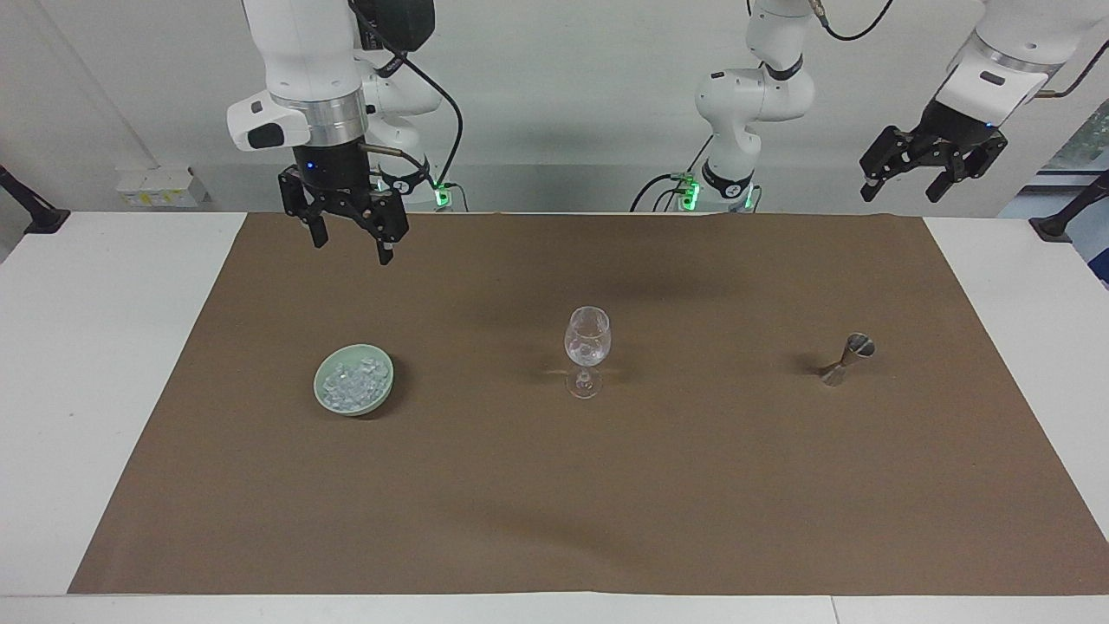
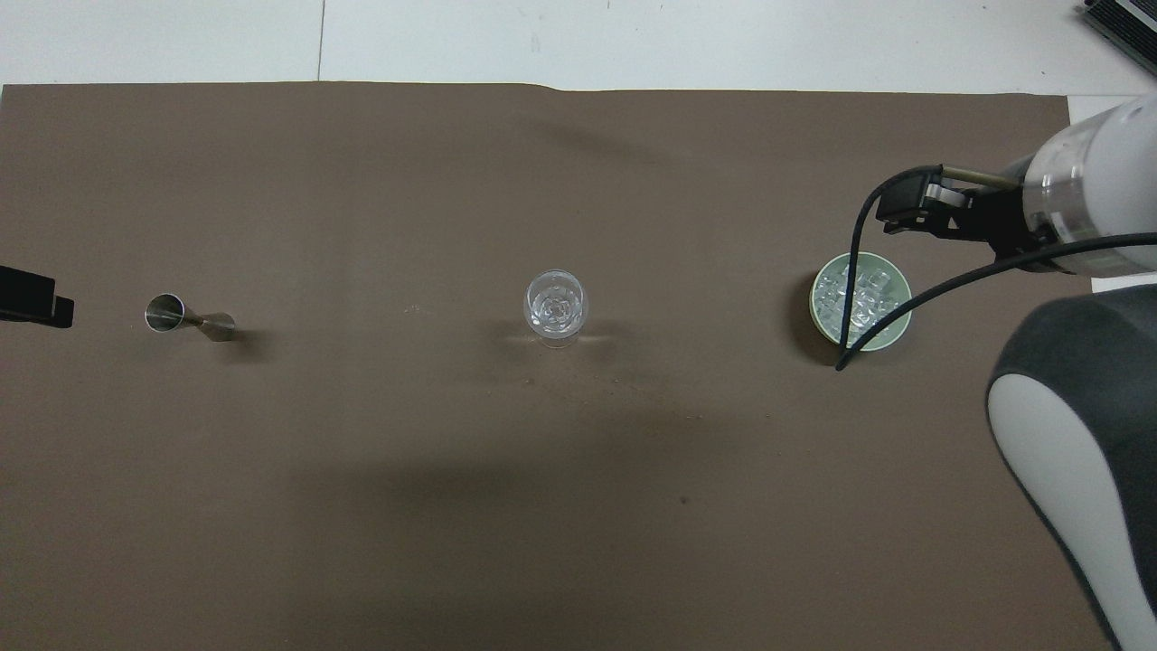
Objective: Pour wine and add ice with both arms
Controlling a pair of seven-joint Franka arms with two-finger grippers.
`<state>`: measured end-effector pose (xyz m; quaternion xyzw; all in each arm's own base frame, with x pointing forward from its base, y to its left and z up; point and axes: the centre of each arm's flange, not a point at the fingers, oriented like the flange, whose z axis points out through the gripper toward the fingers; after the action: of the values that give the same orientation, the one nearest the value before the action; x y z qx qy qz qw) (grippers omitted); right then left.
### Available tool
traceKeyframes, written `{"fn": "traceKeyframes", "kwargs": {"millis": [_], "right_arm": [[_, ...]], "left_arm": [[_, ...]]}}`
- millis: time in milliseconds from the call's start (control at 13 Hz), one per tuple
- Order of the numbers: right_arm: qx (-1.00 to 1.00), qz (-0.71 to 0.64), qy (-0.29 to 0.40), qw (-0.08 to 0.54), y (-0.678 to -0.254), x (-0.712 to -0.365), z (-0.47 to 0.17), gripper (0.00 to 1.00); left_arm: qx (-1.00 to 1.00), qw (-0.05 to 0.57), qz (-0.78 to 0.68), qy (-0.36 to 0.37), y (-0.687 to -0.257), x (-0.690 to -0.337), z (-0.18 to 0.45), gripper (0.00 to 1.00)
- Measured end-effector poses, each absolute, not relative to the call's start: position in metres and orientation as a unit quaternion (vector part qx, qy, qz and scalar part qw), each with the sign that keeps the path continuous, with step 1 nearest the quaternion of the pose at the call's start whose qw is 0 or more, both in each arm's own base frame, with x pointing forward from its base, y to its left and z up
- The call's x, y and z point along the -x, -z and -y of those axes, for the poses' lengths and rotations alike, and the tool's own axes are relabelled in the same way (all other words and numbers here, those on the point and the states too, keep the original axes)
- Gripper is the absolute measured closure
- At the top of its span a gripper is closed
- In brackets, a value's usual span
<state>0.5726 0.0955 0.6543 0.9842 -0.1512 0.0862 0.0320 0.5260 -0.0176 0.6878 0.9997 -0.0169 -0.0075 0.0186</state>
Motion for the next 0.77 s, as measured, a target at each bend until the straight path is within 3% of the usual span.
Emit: {"fn": "traceKeyframes", "kwargs": {"millis": [772], "right_arm": [[-0.993,0.109,-0.038,0.003,-0.69,-0.53,0.013,0.0]], "left_arm": [[-1.0,0.019,0.019,0.004,-0.689,-0.527,0.02,0.0]]}}
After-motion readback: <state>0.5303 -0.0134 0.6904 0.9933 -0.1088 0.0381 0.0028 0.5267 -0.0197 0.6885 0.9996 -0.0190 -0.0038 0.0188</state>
